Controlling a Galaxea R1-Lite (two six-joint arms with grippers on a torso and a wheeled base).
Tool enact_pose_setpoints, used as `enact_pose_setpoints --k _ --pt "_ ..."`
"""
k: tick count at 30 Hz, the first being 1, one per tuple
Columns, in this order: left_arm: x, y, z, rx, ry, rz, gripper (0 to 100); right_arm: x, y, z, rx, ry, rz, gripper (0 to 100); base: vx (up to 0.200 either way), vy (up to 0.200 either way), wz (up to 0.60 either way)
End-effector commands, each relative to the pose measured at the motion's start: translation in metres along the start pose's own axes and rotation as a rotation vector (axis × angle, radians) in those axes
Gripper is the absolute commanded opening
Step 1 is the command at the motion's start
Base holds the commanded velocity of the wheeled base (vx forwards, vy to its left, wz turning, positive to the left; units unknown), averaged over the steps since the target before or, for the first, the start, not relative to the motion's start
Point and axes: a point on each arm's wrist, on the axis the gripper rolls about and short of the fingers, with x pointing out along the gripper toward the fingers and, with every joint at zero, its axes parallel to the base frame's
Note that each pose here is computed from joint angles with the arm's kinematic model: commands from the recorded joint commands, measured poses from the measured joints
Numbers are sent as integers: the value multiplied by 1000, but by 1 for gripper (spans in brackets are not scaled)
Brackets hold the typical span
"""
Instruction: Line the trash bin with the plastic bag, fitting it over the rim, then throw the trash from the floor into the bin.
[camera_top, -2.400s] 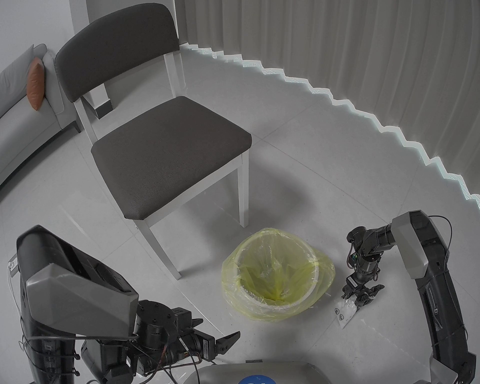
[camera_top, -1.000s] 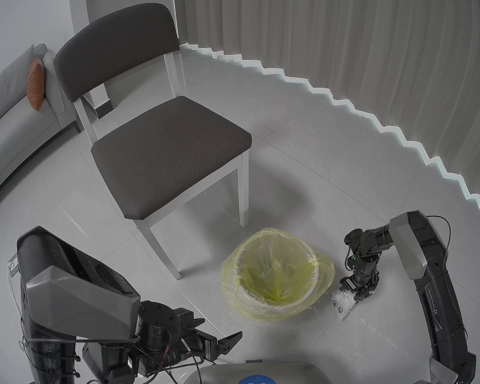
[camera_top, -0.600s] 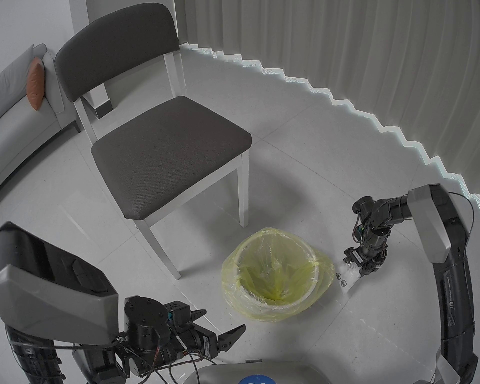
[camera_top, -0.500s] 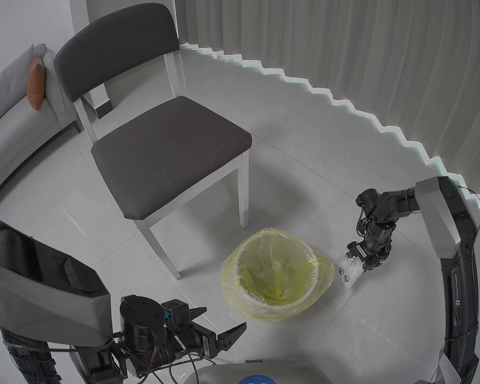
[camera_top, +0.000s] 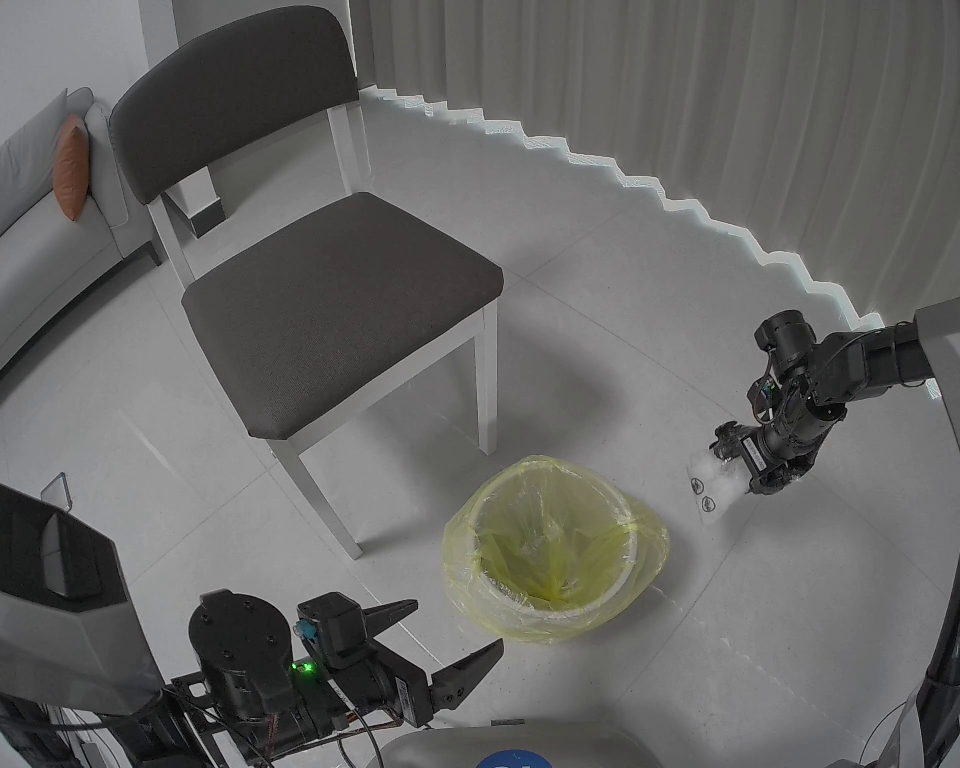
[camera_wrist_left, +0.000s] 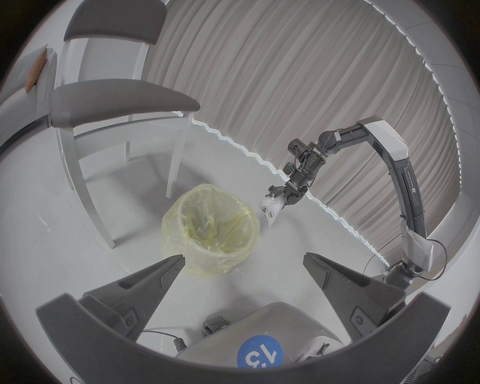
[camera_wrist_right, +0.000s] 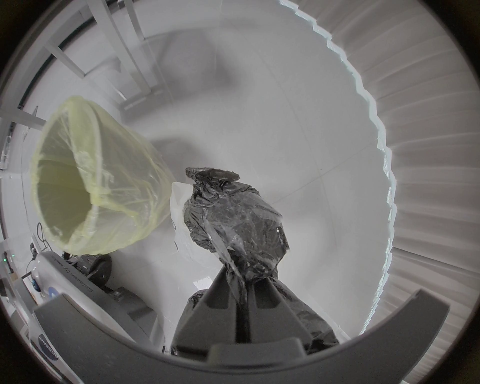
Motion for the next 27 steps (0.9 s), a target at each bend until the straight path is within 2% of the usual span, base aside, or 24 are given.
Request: enact_pose_setpoints --k 1,4,5,6,9,10,12,13,21,27 --pt "-12 -7 14 6 -75 -33 100 -59 8 -5 -5 -176 9 0 0 0 0" --pt "-13 -8 15 21 -84 -36 100 -81 26 -8 -38 -279 50 0 0 0 0" --pt "-13 -8 15 21 -84 -36 100 -81 26 -8 -38 -279 50 0 0 0 0" --pt "-14 -8 16 35 -87 -36 100 -94 45 -7 -70 -354 75 0 0 0 0" --pt "-14 -8 16 41 -90 -32 100 -109 82 -9 -141 -445 123 0 0 0 0" --pt "-15 -8 17 41 -92 -32 100 -110 83 -9 -144 -446 125 0 0 0 0" --pt "-17 -9 20 47 -110 -36 100 -115 112 -16 -218 -448 170 0 0 0 0" --pt "-18 -9 20 48 -113 -37 100 -114 118 -17 -231 -442 175 0 0 0 0" --pt "-19 -9 21 50 -115 -34 100 -84 151 -20 -307 -366 189 0 0 0 0" --pt "-19 -7 22 48 -119 -26 100 -56 180 -16 -379 -354 198 0 0 0 0"
